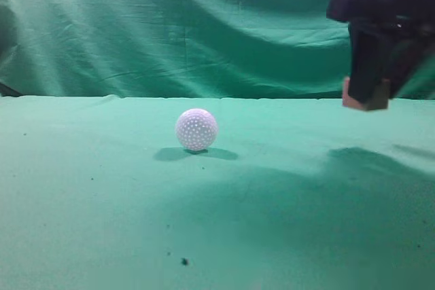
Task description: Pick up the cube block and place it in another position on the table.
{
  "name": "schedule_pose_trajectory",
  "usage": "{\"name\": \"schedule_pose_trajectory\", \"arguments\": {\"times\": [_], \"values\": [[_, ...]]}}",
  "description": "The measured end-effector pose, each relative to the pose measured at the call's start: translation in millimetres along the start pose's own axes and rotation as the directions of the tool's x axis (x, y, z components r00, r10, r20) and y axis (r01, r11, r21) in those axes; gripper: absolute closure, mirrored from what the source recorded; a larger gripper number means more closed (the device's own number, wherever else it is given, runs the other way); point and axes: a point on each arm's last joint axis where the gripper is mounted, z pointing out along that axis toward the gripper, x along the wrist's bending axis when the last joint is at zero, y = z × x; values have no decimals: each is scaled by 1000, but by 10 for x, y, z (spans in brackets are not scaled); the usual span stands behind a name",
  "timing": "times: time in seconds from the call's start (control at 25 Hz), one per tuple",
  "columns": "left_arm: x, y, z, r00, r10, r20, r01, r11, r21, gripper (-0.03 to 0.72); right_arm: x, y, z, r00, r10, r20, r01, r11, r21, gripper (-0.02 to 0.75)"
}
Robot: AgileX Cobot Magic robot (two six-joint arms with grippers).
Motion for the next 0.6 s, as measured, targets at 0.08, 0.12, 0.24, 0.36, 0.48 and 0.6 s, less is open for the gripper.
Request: {"name": "schedule_pose_trajectory", "arguments": {"times": [0.08,0.12,0.24,0.36,0.48,0.6], "values": [[0,0,0,1000,0,0,0,1000,0,453,-36,211,-93,1000,8,18,-7,998,-65,501],[0,0,0,1000,0,0,0,1000,0,453,-60,324,-126,999,19,30,-17,995,-96,501],[0,0,0,1000,0,0,0,1000,0,453,-174,582,-100,996,61,71,-50,989,-140,501],[0,0,0,1000,0,0,0,1000,0,453,-315,718,86,991,94,92,-84,991,-107,501],[0,0,0,1000,0,0,0,1000,0,453,-451,762,334,987,125,102,-119,991,-62,501],[0,0,0,1000,0,0,0,1000,0,453,-531,740,576,985,135,109,-134,991,-12,501]]}}
